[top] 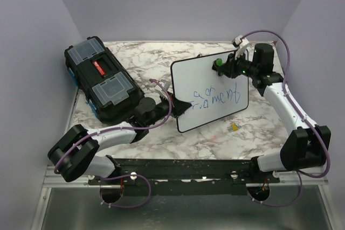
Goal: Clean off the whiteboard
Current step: Erase the whiteboard at the center of the board.
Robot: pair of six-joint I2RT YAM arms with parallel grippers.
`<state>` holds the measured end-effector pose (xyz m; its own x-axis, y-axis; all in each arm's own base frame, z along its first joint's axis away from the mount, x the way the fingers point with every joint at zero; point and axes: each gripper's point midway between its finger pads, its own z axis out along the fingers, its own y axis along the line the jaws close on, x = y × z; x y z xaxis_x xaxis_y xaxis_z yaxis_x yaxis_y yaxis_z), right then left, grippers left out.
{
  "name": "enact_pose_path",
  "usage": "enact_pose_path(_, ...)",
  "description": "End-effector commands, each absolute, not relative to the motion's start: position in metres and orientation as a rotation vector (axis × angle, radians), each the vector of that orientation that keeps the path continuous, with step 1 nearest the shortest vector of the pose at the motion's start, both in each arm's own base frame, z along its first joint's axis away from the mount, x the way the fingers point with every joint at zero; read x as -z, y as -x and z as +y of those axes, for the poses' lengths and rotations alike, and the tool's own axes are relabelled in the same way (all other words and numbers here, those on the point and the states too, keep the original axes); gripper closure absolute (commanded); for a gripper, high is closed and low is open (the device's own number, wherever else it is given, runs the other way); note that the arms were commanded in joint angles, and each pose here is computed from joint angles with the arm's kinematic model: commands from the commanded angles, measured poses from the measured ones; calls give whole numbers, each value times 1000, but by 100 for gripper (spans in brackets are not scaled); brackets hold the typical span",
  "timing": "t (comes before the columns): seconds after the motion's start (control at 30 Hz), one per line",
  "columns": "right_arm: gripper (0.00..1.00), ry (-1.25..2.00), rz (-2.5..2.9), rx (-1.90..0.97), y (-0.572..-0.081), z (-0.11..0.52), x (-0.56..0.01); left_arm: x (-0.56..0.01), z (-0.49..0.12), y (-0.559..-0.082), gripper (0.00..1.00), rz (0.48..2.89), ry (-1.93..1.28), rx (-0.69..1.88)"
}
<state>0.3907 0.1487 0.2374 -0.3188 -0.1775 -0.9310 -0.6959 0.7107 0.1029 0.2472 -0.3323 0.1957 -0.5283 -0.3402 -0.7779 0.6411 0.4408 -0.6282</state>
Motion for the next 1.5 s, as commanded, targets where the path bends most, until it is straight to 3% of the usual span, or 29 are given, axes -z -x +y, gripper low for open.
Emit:
enact_pose_path(0.0,99,493,1835,-391,-433,120,-260,-242,-343,-231,100,1518,-388,1350)
enact_pose_path(0.23,99,658,1942,-390,-392,115,-213,-242,-345,-231,100,1514,-400,1355)
enact_pose_path(0.47,99,900,1894,-803,-335,164,-198,-241,-347,-232,100,1514,-399,1366)
enact_pose_path(0.63,99,751,1805,-783,-366,168,-241,-237,-347,-232,100,1524,-393,1365)
enact_pose_path(0.77,99,514,1795,-564,-413,140,-264,-236,-345,-231,100,1529,-389,1359)
enact_pose_path(0.93,99,404,1864,-393,-433,107,-247,-236,-344,-231,100,1526,-389,1356)
enact_pose_path(1.1,99,473,1926,-326,-416,93,-217,-237,-344,-231,100,1521,-393,1359)
enact_pose_path(1.33,99,948,1846,-782,-328,154,-192,-237,-347,-231,100,1516,-396,1368)
enact_pose_path(1.47,99,936,1799,-863,-330,165,-205,-236,-348,-232,100,1520,-393,1374)
